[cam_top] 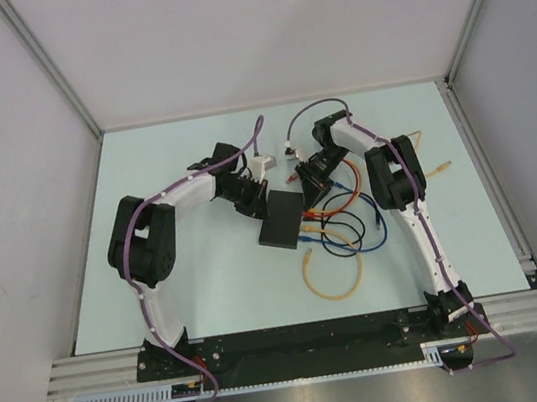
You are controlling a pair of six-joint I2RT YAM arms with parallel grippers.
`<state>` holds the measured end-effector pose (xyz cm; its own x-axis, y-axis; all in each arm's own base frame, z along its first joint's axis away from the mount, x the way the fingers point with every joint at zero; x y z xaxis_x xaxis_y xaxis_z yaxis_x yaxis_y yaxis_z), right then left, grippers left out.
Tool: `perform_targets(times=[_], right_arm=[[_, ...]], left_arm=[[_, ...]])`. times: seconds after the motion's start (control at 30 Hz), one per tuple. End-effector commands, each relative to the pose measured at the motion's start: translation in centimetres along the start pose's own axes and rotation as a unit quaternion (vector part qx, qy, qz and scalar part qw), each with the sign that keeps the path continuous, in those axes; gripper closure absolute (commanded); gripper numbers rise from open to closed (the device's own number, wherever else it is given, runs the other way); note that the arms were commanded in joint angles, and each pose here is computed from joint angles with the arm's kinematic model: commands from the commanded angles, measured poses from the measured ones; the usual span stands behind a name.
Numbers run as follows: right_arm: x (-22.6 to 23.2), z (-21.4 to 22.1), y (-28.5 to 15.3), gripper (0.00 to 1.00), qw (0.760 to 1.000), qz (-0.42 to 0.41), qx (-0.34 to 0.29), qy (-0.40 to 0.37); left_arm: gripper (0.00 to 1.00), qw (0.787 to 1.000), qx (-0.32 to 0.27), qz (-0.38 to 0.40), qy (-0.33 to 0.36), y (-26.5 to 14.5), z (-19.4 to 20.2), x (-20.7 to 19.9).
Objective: Pull the plug from the switch port
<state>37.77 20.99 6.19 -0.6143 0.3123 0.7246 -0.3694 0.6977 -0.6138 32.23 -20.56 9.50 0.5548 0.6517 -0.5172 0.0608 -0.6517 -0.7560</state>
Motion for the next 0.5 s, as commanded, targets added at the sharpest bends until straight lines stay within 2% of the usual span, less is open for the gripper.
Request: perform_targets(times=[0.0,0.03,0.17,0.27,0.3,0.47], right_arm=[[-3.8,0.9,0.5,0.70,0.996,0.083,0.031,-0.009],[-3.8,0.9,0.6,0.66,0.996,0.082,0.032,-0.006],[-3.7,0.8,0.7,0.66,0.997,0.073,0.020,0.002],[-3.7,0.7,1.0,0.72,0.997,0.075,0.022,0.002],[-3.8,0.6,1.1,0.77,0.996,0.082,0.023,0.003],[-5.5,1.0,0.5,0.88,0.988,0.147,0.040,0.010]], left_arm=[[0.95,0.999,0.017,-0.041,0.018,0.7,0.8,1.3],[0.95,0.999,0.017,-0.042,0.017,0.7,0.8,1.4],[0.95,0.999,0.018,-0.042,0.019,0.7,0.8,1.3],[0.95,0.999,0.018,-0.043,0.020,0.7,0.8,1.3],[0.95,0.999,0.019,-0.044,0.020,0.7,0.9,1.4],[0.95,0.998,0.021,-0.048,0.023,0.6,1.1,1.4]])
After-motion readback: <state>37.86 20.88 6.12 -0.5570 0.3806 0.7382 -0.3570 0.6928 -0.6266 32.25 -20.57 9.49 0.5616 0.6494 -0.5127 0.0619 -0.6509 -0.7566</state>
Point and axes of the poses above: each gripper's point midway between its finger pads, its own y axis out along the fingers, its own x axis along the line the jaws close on, z = x × y, the point moved 7 cm from there along -y, back along the fingers, and after that the axes turned 10 degrees about -y, right-handed, at the moved point
